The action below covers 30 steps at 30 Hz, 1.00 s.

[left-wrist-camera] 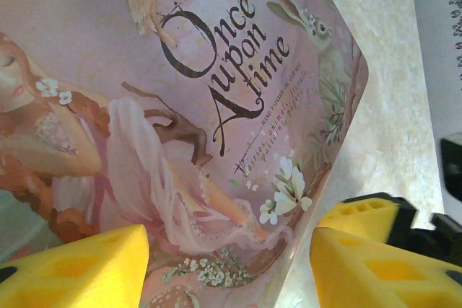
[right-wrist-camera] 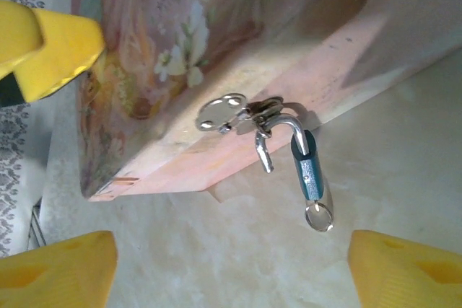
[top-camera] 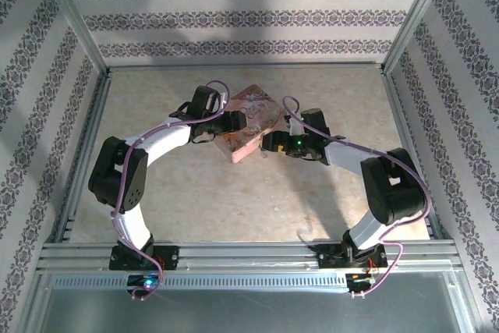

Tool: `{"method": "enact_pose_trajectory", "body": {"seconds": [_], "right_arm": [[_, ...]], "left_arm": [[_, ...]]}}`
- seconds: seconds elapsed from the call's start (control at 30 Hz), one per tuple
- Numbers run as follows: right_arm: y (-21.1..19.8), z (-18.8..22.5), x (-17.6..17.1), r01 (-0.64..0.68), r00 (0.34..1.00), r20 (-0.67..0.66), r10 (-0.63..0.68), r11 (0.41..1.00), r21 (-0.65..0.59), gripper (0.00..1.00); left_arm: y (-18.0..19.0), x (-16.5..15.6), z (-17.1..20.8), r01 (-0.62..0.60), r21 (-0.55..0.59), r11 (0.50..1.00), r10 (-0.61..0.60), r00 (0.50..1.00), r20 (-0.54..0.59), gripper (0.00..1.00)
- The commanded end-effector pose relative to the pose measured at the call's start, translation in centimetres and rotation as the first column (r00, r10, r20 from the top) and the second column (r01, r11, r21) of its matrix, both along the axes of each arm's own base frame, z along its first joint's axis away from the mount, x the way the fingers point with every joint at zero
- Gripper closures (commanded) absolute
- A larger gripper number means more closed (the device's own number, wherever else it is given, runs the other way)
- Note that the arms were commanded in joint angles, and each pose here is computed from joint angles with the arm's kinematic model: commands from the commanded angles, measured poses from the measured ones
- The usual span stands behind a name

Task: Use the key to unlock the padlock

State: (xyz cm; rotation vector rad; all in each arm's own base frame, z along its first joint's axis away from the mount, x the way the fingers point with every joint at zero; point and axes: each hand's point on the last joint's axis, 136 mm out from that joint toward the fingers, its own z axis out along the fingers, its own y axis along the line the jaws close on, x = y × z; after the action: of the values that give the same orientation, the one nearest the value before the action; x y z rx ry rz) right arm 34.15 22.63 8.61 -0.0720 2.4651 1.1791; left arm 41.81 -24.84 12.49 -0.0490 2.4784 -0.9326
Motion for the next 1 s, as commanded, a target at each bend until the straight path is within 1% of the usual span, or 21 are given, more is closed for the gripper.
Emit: {"method": "enact_pose_trajectory", "body": {"seconds": [0.0,0.03,0.1,0.37,0.5,0.73,0.97], "right_arm": [[0.6,0.9,1.3,0.014,0.998,0.056,-0.017,0.998,0.057,0.09],[0.5,0.7,1.5,0.026,0.998,0.064,-0.029,0.999,0.045,0.06],[0.7,0.6,2.0,0.031,0.997,0.074,-0.033,0.999,0.034,0.03],[2.1,-0.9,2.9,0.045,0.998,0.051,-0.045,0.999,0.000,0.03],[3.1,-0.9,3.1,0.037,0.998,0.051,-0.037,0.999,0.000,0.03],[4.6,-0.7,2.9,0.021,0.999,0.043,-0.021,1.000,0.014,0.07],[5.8,0.2,2.4,0.011,0.999,0.048,-0.013,0.999,0.031,0.15]], "left_arm": [[1.4,-1.9,-2.3,-0.015,0.049,0.999,0.019,0.995,-0.098,0.39],[1.4,-1.9,-2.3,-0.015,0.047,0.999,0.019,0.995,-0.099,0.39],[1.3,-1.9,-2.3,-0.014,0.043,0.999,0.018,0.995,-0.099,0.39],[1.3,-1.9,-2.3,-0.015,0.047,0.999,0.019,0.995,-0.096,0.39],[1.3,-1.8,-2.2,-0.015,0.040,0.999,0.018,0.995,-0.094,0.39],[1.3,-1.9,-2.3,-0.015,0.041,0.999,0.019,0.995,-0.096,0.39],[1.2,-1.9,-2.3,-0.015,0.038,0.999,0.018,0.995,-0.094,0.39]]}}
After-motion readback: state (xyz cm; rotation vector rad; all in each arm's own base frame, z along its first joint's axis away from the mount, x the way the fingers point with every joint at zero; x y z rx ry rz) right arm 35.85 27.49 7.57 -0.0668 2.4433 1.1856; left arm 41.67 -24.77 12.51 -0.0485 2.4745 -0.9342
